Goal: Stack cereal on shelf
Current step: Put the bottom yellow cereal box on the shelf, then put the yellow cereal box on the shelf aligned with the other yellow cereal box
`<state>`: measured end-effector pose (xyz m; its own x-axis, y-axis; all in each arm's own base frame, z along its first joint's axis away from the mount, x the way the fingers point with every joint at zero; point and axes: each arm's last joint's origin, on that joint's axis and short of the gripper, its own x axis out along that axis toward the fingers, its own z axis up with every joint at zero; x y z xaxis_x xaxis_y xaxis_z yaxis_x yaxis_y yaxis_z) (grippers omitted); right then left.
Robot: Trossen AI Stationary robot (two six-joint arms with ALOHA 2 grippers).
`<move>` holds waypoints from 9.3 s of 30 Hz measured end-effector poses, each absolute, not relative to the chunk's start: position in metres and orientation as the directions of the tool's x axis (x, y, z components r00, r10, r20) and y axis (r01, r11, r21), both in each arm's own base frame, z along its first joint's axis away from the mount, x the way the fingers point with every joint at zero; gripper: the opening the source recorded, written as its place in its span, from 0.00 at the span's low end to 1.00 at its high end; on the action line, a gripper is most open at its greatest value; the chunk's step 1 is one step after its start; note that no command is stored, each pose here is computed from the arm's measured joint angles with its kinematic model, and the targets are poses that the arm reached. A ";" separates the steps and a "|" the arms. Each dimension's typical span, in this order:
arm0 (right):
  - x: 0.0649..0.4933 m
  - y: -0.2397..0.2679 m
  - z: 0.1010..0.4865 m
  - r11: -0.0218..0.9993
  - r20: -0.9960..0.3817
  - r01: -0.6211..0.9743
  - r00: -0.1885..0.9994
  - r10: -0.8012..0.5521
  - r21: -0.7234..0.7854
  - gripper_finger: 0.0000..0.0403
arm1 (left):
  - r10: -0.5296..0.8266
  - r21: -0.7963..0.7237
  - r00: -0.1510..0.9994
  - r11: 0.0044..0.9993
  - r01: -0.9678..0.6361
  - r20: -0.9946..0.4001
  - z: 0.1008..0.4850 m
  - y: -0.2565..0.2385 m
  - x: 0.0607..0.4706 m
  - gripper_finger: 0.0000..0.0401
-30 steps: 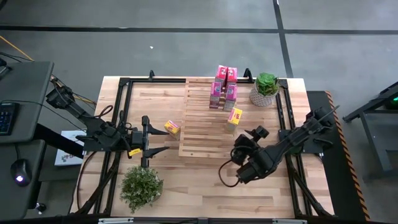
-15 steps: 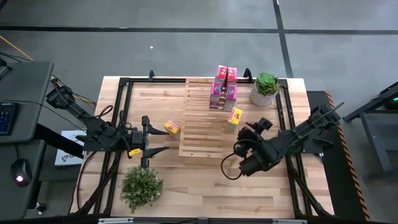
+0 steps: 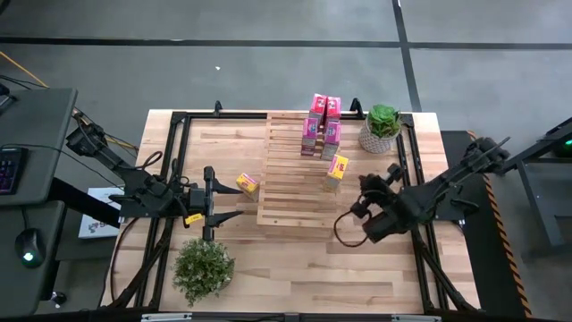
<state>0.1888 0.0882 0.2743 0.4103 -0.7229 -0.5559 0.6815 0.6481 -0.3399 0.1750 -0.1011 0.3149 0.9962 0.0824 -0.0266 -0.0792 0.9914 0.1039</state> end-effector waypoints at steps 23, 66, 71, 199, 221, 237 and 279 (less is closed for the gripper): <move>0.223 0.055 0.281 0.713 -0.443 0.657 0.579 -0.685 -0.246 0.00 | 0.082 0.100 0.996 0.992 -0.080 -0.021 0.315 -0.101 0.175 0.57; 0.222 0.061 0.279 0.769 -0.525 0.624 0.612 -0.591 -0.139 0.00 | 0.083 0.103 0.996 0.991 -0.080 -0.026 0.315 -0.101 0.175 0.57; 0.222 0.062 0.278 0.767 -0.539 0.635 0.616 -0.574 -0.090 0.00 | 0.083 0.103 0.996 0.991 -0.079 -0.026 0.315 -0.101 0.175 0.57; 0.166 0.082 0.255 0.821 -0.349 0.570 0.775 -0.526 0.029 0.00 | 0.240 0.261 0.465 0.965 -0.021 -0.852 0.296 0.007 0.244 0.66; 0.166 0.082 0.255 0.816 -0.344 0.577 0.773 -0.533 0.034 0.00 | 0.308 0.356 0.345 0.931 0.082 -0.886 0.271 0.009 0.261 0.92; 0.166 0.082 0.255 0.816 -0.345 0.577 0.773 -0.532 0.034 0.00 | 0.238 0.275 0.250 0.953 0.123 -0.938 0.257 0.007 0.263 0.92; 0.166 0.082 0.255 0.816 -0.347 0.577 0.772 -0.533 0.032 0.00 | 0.262 0.278 0.095 0.927 0.253 -0.960 0.224 0.008 0.277 0.41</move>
<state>0.1656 0.0816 0.2551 0.7719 -0.5326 -0.3470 0.5773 0.8159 0.0319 0.2774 0.0081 0.2245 0.0953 0.2620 -0.9604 0.2526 0.9268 0.2779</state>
